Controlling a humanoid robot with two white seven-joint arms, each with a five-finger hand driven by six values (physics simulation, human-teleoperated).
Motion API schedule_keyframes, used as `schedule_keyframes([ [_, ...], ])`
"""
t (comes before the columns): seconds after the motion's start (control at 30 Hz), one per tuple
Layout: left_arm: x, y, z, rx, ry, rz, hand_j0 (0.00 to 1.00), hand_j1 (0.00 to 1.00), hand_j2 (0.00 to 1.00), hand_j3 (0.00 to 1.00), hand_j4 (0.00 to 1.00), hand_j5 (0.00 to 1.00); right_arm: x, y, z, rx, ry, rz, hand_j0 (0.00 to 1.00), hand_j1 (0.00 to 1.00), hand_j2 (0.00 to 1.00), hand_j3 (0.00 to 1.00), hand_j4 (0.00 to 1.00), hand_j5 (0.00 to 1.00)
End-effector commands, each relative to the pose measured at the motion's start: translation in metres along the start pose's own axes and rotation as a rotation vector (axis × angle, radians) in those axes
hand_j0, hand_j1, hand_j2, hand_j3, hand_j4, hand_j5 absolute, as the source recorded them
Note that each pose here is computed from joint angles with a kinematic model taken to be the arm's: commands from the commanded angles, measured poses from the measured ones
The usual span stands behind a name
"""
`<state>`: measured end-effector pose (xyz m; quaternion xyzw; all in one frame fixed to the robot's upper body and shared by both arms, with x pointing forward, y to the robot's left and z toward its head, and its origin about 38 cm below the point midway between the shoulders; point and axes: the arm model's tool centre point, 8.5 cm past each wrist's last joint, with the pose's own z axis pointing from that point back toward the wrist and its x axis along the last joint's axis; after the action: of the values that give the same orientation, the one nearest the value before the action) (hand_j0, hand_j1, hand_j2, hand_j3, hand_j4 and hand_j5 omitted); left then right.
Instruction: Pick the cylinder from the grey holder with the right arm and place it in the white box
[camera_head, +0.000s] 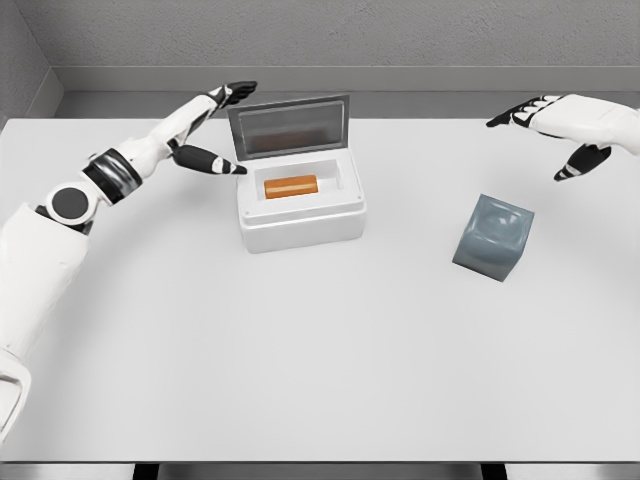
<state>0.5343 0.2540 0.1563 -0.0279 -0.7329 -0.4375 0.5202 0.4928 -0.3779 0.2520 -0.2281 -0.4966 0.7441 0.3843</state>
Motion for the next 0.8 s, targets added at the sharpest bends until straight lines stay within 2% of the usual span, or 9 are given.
schedule_keyframes([
  [0.0, 0.0, -0.002, -0.001, -0.004, -0.001, 0.006, 1.0, 1.0, 1.0, 1.0, 1.0, 1.0, 0.0, -0.001, 0.001, -0.005, 0.0, -0.003, 1.0, 1.0, 1.0, 1.0, 1.0, 1.0],
  [0.23, -0.001, -0.006, 0.0, -0.022, 0.0, 0.011, 1.0, 1.0, 1.0, 1.0, 1.0, 1.0, 0.0, -0.001, 0.001, -0.005, 0.0, -0.003, 1.0, 1.0, 1.0, 1.0, 1.0, 1.0],
  [0.5, 0.0, 0.002, 0.005, -0.011, -0.002, 0.005, 1.0, 1.0, 1.0, 1.0, 1.0, 1.0, -0.001, -0.001, 0.002, -0.004, 0.002, -0.002, 1.0, 1.0, 1.0, 1.0, 1.0, 1.0],
  [0.63, 0.006, 0.01, 0.009, -0.001, -0.027, -0.003, 1.0, 1.0, 1.0, 1.0, 1.0, 1.0, 0.001, -0.002, 0.001, -0.005, -0.001, 0.002, 1.0, 1.0, 1.0, 1.0, 1.0, 1.0],
  [0.77, 0.007, 0.01, 0.009, -0.001, -0.029, -0.004, 1.0, 1.0, 1.0, 1.0, 1.0, 1.0, 0.002, -0.002, 0.001, -0.006, -0.005, 0.003, 1.0, 1.0, 1.0, 1.0, 1.0, 1.0],
])
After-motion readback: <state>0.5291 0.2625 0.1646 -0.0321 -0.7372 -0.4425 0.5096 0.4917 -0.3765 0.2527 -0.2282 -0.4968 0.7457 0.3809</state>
